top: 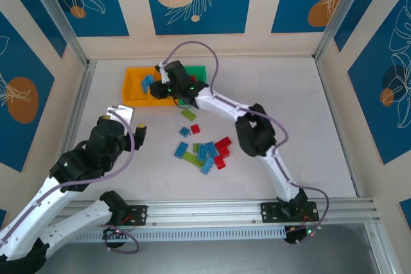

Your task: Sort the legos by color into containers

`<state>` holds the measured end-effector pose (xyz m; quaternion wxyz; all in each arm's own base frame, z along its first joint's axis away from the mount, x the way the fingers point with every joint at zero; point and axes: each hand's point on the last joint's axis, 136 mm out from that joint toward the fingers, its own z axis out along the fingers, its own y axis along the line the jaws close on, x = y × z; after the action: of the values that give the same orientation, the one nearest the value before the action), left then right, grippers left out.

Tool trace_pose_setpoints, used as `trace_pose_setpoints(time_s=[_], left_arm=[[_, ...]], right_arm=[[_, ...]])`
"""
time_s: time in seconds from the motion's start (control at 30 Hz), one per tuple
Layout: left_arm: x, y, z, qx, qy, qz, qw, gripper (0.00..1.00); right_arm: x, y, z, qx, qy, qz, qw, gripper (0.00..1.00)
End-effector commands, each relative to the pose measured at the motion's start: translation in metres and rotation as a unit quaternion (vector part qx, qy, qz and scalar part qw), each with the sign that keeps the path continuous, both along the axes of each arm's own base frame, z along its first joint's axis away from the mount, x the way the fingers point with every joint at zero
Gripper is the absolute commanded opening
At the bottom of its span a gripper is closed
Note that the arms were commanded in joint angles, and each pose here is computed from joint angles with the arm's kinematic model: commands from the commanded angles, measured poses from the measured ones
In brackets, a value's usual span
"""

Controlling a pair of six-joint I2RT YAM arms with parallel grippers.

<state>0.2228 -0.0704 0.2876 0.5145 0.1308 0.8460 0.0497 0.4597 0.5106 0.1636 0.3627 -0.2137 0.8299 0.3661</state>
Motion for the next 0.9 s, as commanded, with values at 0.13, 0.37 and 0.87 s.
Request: trace_pose_setpoints(time_s=[0.13,0.37,0.87], left_arm=[[0.003,0.01,0.006,-0.016,-0.023,0.015,0.999,0.86],[0.006,0.012,-0.006,-0.015,-0.011,0.017,1.0,0.86],[0.019,-0.022,-0.037,-0.167,0.08,0.044,0.982,1.0]], right_arm=[[0.023,0.047,0.007,0.034,-0.058,0.041,0.997,0.21],[0.032,0.053,0.021,0.101,-0.066,0.048,0.992,0.59],[-0.088,-0.071,0.1,-0.024,0.111,0.005,0.994,0.66]])
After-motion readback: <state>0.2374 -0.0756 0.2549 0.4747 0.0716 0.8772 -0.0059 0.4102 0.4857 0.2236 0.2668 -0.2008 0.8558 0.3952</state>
